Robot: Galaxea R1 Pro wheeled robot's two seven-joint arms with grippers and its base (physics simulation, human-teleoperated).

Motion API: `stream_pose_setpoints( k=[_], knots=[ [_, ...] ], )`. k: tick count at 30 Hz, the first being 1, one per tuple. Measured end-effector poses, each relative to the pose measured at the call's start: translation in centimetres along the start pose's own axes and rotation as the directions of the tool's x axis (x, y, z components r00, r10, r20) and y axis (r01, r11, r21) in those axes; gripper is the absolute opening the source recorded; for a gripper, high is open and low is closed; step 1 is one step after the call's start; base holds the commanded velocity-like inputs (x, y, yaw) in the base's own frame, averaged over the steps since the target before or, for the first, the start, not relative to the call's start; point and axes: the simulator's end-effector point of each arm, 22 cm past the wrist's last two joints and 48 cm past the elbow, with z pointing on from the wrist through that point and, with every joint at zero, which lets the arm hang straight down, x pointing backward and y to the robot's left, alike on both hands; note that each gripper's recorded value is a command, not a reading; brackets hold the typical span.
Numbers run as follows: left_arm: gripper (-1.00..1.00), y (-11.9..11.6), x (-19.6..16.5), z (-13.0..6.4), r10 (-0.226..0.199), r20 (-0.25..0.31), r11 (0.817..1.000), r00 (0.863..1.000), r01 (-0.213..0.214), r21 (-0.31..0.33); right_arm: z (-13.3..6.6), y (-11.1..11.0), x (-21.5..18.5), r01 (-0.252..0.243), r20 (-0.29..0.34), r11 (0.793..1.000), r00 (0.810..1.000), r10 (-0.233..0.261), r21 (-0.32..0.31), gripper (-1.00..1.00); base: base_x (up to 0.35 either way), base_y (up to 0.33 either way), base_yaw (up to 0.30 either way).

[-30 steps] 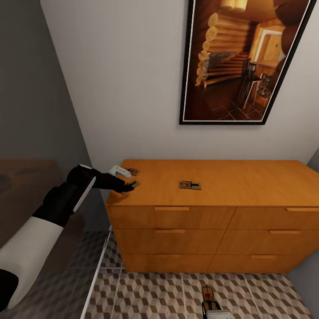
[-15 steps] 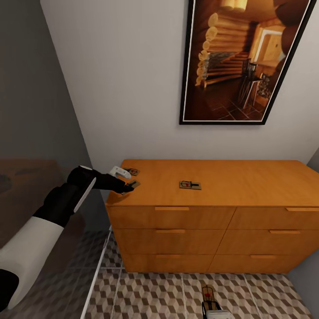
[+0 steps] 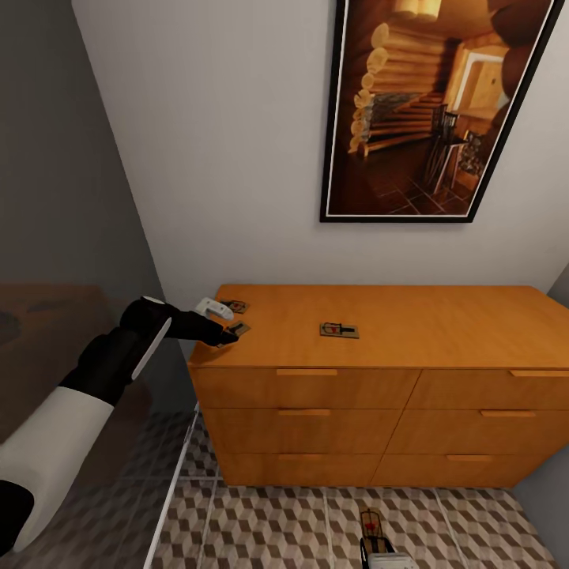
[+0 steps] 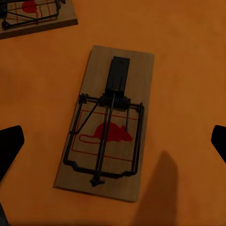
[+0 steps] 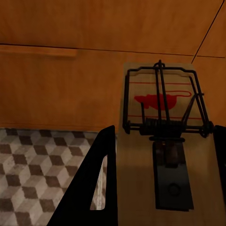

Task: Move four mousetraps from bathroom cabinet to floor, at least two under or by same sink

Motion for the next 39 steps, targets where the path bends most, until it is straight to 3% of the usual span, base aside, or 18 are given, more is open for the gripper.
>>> stream_pose_setpoints(
  k=[18, 39],
  knots=[
    [1.00, -0.6, 1.1, 0.8, 0.019, -0.034, 1.000, 0.999, -0.018, 0.007, 0.0, 0.0, 0.0, 0.000, -0.001, 1.000, 1.000, 0.000, 0.000, -1.00, 0.000, 0.000, 0.000],
    [1.00, -0.6, 1.2, 0.8, 0.019, -0.037, 1.000, 0.999, -0.019, 0.006, 0.0, 0.0, 0.0, 0.000, 0.000, 1.000, 1.000, 0.000, 0.000, -1.00, 0.000, 0.000, 0.000]
  ],
)
